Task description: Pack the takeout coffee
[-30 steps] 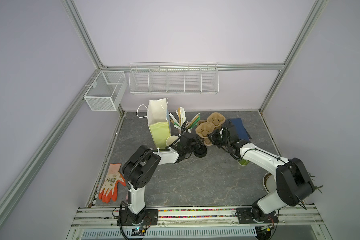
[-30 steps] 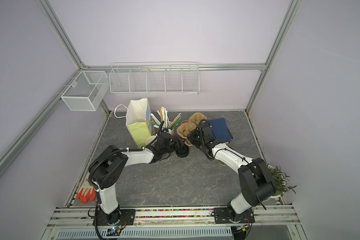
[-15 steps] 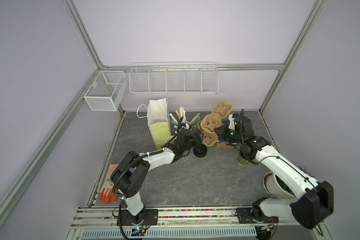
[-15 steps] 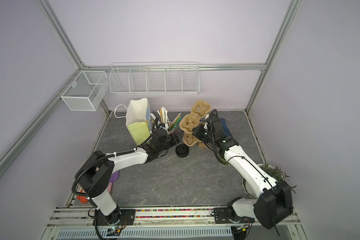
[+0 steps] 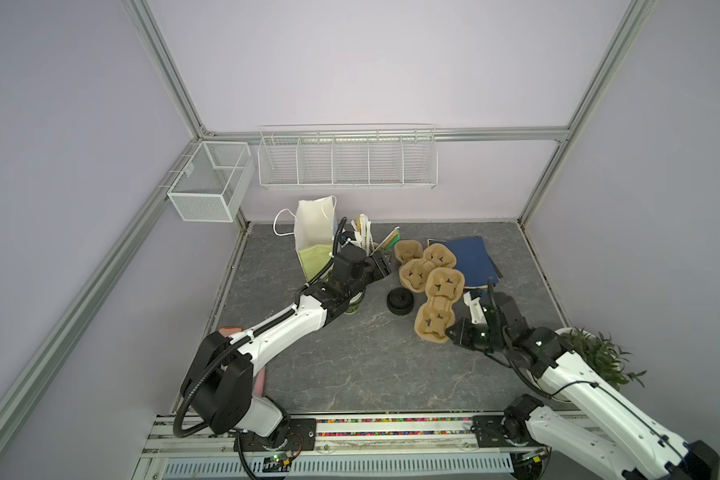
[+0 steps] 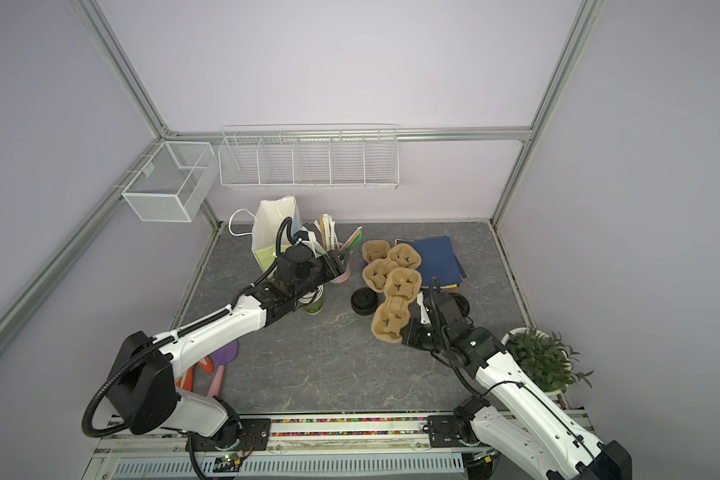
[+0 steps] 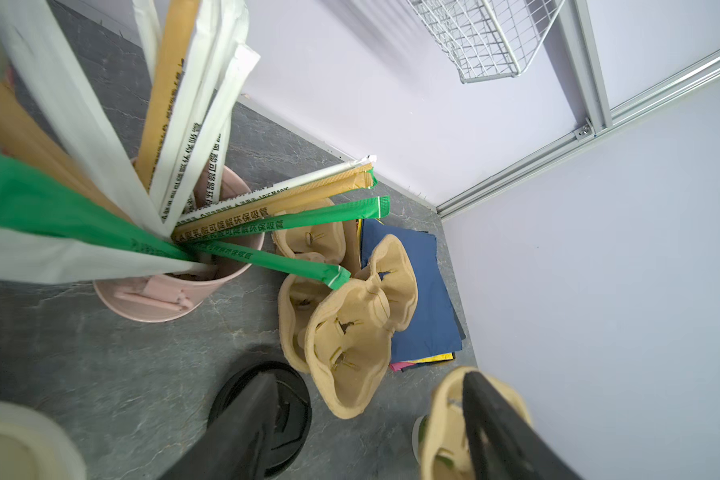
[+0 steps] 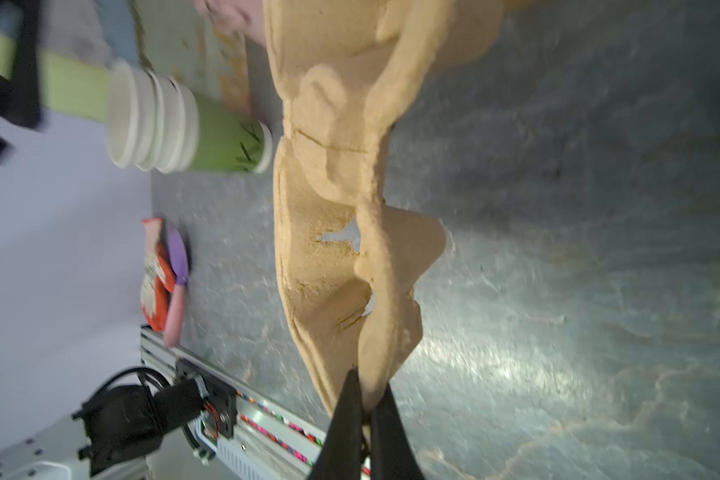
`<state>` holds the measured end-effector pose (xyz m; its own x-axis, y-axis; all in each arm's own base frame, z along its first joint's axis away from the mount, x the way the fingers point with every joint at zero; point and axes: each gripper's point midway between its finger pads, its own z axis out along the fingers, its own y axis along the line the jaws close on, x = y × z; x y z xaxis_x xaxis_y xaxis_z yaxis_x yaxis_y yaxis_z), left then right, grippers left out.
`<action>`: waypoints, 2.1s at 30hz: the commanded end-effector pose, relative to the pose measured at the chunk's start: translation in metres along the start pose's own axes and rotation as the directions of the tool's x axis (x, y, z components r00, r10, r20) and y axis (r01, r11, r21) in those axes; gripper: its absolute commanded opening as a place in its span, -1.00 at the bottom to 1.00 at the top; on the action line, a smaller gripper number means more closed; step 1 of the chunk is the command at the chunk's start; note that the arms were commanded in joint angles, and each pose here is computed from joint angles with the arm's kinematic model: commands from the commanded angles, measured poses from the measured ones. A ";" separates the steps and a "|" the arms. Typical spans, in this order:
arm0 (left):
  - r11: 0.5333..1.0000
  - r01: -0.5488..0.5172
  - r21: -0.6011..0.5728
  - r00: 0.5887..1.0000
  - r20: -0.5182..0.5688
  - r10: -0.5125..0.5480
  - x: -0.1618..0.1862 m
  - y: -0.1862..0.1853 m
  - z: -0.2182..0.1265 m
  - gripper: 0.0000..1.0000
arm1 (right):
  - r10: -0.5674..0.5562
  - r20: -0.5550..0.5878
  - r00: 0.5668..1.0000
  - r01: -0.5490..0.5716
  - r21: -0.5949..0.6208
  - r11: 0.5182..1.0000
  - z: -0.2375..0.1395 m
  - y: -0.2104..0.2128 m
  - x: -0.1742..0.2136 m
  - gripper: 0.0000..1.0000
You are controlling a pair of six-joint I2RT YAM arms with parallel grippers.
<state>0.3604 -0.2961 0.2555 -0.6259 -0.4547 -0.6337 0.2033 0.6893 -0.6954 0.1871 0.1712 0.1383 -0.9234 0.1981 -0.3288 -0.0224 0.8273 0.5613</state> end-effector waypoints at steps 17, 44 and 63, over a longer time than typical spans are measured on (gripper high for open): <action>0.937 -0.177 -0.302 0.984 -0.033 0.175 -0.022 0.045 -0.151 0.56 | -0.070 -0.134 0.988 0.102 0.250 0.963 0.015 -0.045 0.020 0.12; 0.800 -0.382 -0.462 0.900 0.012 0.436 -0.031 0.104 -0.230 0.70 | 0.385 0.292 0.876 -0.384 -0.063 0.921 0.073 -0.023 -0.208 0.13; 0.813 -0.352 -0.465 0.911 0.028 0.411 -0.034 0.111 -0.233 0.73 | 0.454 0.295 0.841 -0.431 -0.143 0.891 0.103 -0.033 -0.255 -0.50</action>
<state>0.2325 -0.0759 0.2865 -0.4472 -0.1735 -0.8774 0.0359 0.9767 -0.2115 0.4517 0.1424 0.1035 -0.6868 0.6856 -0.2416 0.3610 0.6102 0.7052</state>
